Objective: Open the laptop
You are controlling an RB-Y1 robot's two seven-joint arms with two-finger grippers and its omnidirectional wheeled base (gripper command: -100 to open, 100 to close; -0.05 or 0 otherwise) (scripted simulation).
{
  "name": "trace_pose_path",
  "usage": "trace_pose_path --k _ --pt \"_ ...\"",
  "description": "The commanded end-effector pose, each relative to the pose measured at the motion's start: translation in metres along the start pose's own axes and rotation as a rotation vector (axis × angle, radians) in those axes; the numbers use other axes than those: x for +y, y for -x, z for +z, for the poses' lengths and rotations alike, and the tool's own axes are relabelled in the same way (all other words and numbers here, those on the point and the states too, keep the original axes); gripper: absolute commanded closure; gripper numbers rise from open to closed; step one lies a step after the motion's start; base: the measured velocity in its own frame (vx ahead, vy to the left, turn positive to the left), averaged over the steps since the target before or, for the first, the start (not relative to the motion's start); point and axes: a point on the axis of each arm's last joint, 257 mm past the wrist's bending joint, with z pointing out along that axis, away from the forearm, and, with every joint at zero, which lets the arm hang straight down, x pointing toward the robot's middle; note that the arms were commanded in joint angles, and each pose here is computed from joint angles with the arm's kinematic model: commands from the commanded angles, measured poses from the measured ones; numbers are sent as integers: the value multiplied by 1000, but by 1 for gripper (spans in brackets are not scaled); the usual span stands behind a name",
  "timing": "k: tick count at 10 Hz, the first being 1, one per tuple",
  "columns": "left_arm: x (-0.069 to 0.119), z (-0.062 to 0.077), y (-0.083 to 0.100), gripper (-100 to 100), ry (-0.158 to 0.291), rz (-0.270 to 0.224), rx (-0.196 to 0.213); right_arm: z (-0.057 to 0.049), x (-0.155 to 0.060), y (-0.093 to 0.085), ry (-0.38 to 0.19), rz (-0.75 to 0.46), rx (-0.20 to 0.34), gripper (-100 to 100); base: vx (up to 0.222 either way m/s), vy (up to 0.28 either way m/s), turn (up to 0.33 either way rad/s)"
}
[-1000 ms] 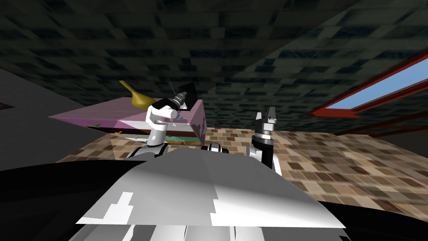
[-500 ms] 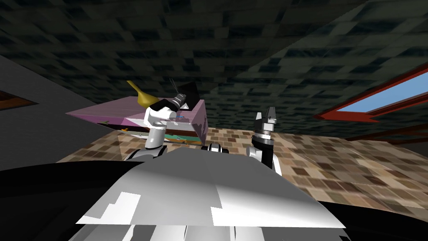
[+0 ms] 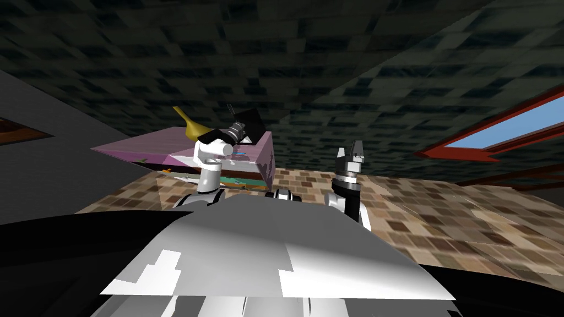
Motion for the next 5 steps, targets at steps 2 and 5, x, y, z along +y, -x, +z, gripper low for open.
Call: trace_pose_path --k 2,5 --pt "2 8 -2 100 -2 -153 11 0 0 0 0 0 0 0 3 48 -4" --pt "8 14 -5 100 -2 -254 16 0 0 0 0 0 0 0 -5 34 6"
